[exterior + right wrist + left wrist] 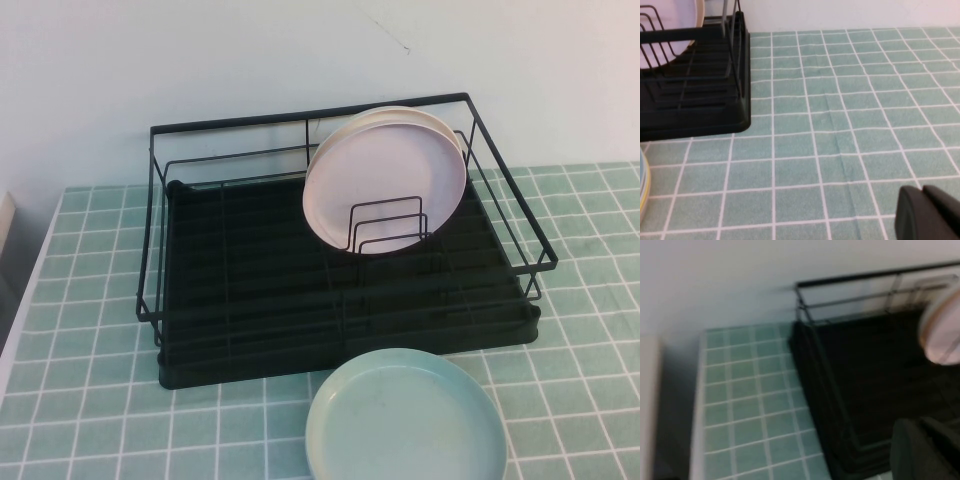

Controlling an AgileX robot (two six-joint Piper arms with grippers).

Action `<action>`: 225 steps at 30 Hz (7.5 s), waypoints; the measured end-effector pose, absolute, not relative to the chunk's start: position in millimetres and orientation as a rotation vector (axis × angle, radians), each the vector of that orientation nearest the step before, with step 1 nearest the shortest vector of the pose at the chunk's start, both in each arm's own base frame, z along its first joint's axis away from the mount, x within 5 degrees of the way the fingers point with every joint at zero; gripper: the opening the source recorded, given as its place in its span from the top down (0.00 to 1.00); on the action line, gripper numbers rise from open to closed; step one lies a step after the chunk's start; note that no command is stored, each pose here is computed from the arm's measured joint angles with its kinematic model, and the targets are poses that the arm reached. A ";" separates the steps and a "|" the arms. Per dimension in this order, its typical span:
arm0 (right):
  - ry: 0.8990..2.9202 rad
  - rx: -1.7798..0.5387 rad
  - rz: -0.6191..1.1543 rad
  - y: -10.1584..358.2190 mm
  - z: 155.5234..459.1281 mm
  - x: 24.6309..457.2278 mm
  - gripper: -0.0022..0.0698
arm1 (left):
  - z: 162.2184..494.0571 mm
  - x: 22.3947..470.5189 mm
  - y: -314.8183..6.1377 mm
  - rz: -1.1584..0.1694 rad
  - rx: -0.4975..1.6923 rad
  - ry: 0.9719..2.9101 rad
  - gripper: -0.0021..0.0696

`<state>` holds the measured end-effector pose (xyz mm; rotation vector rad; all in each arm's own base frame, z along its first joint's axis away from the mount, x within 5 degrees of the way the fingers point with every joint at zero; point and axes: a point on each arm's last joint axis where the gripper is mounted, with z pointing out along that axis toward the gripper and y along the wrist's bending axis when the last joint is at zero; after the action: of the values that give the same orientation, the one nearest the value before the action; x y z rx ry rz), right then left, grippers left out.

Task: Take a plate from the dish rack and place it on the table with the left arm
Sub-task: Grasp the plate from the shelf, then place the plate from the table

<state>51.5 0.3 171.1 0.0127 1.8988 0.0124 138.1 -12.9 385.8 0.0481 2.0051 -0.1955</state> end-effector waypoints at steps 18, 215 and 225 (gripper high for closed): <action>1.901 0.013 0.012 0.3 170.9 51.5 0.97 | 360.2 257.3 -64.5 -0.839 0.562 1.720 0.98; 1.901 0.013 0.012 0.3 170.9 51.5 0.97 | 199.3 273.7 -160.9 -1.100 0.246 2.846 0.60; 1.901 0.013 0.012 0.3 170.9 51.5 0.97 | 227.4 268.8 -162.2 -1.172 0.271 2.706 0.50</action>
<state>51.5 0.3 170.9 0.0127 1.9005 0.0124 268.8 -162.2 227.4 0.2715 2.7058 -1.1723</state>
